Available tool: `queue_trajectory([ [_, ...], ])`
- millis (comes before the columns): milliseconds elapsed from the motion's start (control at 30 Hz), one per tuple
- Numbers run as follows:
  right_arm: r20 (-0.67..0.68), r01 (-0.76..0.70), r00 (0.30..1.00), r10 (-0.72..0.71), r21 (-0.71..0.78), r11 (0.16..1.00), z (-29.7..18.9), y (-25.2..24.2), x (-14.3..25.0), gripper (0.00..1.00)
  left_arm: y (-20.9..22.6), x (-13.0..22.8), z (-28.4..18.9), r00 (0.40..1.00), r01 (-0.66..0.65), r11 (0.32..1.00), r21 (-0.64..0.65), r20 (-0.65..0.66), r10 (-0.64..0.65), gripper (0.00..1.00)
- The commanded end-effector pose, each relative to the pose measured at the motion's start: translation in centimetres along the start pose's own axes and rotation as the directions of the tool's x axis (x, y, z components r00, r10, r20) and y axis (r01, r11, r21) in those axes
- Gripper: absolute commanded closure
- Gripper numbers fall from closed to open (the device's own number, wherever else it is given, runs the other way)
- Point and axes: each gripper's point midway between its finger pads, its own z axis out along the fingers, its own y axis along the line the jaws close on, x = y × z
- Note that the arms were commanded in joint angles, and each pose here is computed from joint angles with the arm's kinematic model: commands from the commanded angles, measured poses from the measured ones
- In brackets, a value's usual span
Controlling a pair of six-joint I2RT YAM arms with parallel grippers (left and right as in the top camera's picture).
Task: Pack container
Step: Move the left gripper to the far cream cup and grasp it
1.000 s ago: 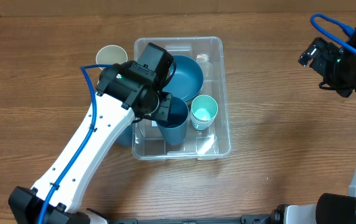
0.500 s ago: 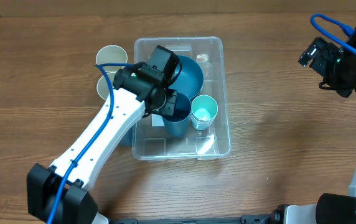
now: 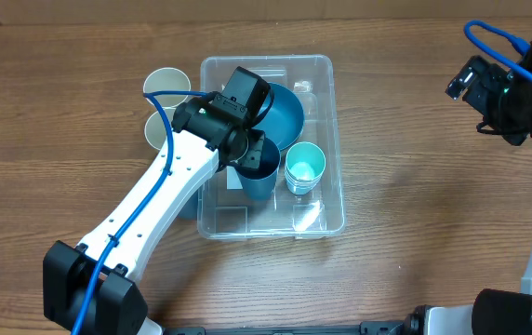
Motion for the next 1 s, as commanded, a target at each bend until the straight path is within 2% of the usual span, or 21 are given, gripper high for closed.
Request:
queue_trajectory([
  [0, 0.014, -0.003, 1.0, 0.003, -0.008, 1.0, -0.5, 0.2, -0.1, 0.0, -0.8, -2.2, -3.4, 0.998, 0.01, 0.999, 0.041, 0.065, -0.013, 0.5],
  [100, 0.014, -0.003, 1.0, 0.003, -0.008, 1.0, -0.5, 0.2, -0.1, 0.0, -0.7, -3.6, -7.0, 0.994, 0.014, 0.999, 0.049, 0.109, -0.019, 0.43],
  [200, 0.014, -0.003, 1.0, 0.003, -0.008, 1.0, -0.5, 0.2, -0.1, 0.0, 0.6, -4.8, -10.6, 0.986, 0.035, 0.999, 0.012, 0.165, -0.037, 0.4],
  [433, 0.014, -0.003, 1.0, 0.003, -0.008, 1.0, -0.5, 0.2, -0.1, 0.0, 8.0, -6.6, -15.8, 0.949, 0.19, 0.973, -0.129, 0.276, -0.149, 0.26],
  [567, 0.014, -0.003, 1.0, 0.003, -0.008, 1.0, -0.5, 0.2, -0.1, 0.0, 13.5, -6.6, -15.4, 0.915, 0.341, 0.934, -0.111, 0.266, -0.302, 0.23],
  [733, 0.014, -0.003, 1.0, 0.003, -0.008, 1.0, -0.5, 0.2, -0.1, 0.0, 20.6, -6.9, -13.0, 0.835, 0.519, 0.855, 0.0, 0.211, -0.508, 0.29],
  [833, 0.014, -0.003, 1.0, 0.003, -0.009, 1.0, -0.5, 0.2, -0.1, 0.0, 22.3, -7.2, -10.6, 0.834, 0.529, 0.846, 0.061, 0.147, -0.532, 0.37],
  [967, 0.014, -0.003, 1.0, 0.003, -0.009, 1.0, -0.5, 0.2, -0.1, 0.0, 22.9, -7.1, -6.6, 0.855, 0.513, 0.856, 0.066, 0.049, -0.516, 0.39],
])
